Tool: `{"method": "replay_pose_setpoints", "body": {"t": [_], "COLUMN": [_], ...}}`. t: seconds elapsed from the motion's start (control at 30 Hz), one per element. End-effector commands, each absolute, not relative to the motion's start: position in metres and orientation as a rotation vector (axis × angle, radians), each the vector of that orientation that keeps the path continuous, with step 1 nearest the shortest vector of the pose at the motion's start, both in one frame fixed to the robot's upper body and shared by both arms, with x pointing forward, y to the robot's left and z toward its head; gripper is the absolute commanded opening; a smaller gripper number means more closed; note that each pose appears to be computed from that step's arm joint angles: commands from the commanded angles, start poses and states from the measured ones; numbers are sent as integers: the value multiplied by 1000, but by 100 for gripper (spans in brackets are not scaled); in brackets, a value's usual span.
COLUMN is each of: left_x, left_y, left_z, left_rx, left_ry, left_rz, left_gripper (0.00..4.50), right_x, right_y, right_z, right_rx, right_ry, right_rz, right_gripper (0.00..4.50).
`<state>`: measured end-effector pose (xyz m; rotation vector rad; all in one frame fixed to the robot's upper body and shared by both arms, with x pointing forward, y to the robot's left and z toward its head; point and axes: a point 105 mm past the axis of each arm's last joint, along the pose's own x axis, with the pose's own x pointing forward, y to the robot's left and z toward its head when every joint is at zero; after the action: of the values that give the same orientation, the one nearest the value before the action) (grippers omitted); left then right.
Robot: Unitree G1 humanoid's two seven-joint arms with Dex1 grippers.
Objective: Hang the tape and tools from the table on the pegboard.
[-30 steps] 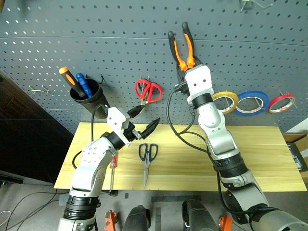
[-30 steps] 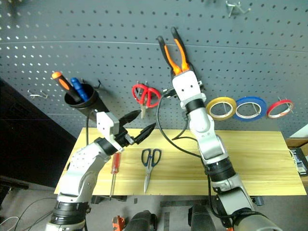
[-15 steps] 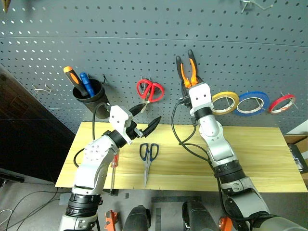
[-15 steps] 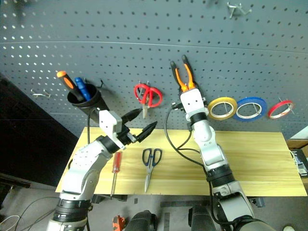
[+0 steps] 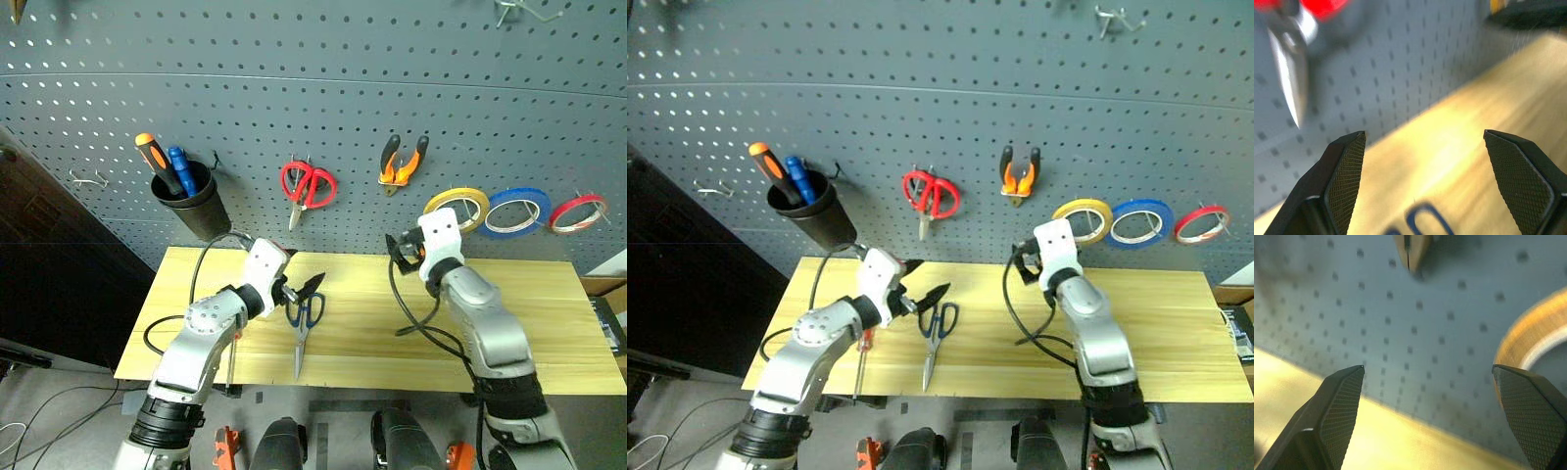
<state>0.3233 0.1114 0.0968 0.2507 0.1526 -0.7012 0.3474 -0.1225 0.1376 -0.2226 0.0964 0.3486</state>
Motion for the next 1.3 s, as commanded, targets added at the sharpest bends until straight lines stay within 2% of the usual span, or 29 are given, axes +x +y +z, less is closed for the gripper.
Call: {"method": "replay_pose_setpoints", "body": {"t": [0.03, 0.1, 0.2, 0.27, 0.43, 0.87, 1.03, 1.23, 1.3], "left_x": [315, 310, 302, 300, 299, 296, 299, 318, 315], "left_y": [108, 107, 105, 108, 116, 111, 108, 115, 116], "left_z": [75, 59, 38, 30, 14, -35, -30, -6, -7], "left_rx": [280, 276, 217, 197, 194, 121, 121, 122, 111], "left_ry": [273, 360, 491, 543, 634, 887, 871, 761, 788], "left_rz": [-672, -648, -616, -571, -454, -268, -239, -202, -200], "left_gripper": [409, 409, 409, 409, 409, 409, 409, 409, 409], "right_x": [315, 297, 247, 230, 229, 228, 229, 230, 230], "right_y": [-117, -117, -95, -91, -99, -93, -97, -101, -102], "right_z": [137, 130, 132, 137, 132, 138, 140, 141, 141], "right_rx": [-181, -186, -150, -104, -155, -208, -221, -222, -222], "right_ry": [174, 242, 315, 338, 387, 370, 368, 367, 368], "right_rz": [519, 608, 930, 1012, 980, 994, 984, 961, 958], "right_gripper": [449, 449, 449, 449, 449, 449, 449, 449, 449]}}
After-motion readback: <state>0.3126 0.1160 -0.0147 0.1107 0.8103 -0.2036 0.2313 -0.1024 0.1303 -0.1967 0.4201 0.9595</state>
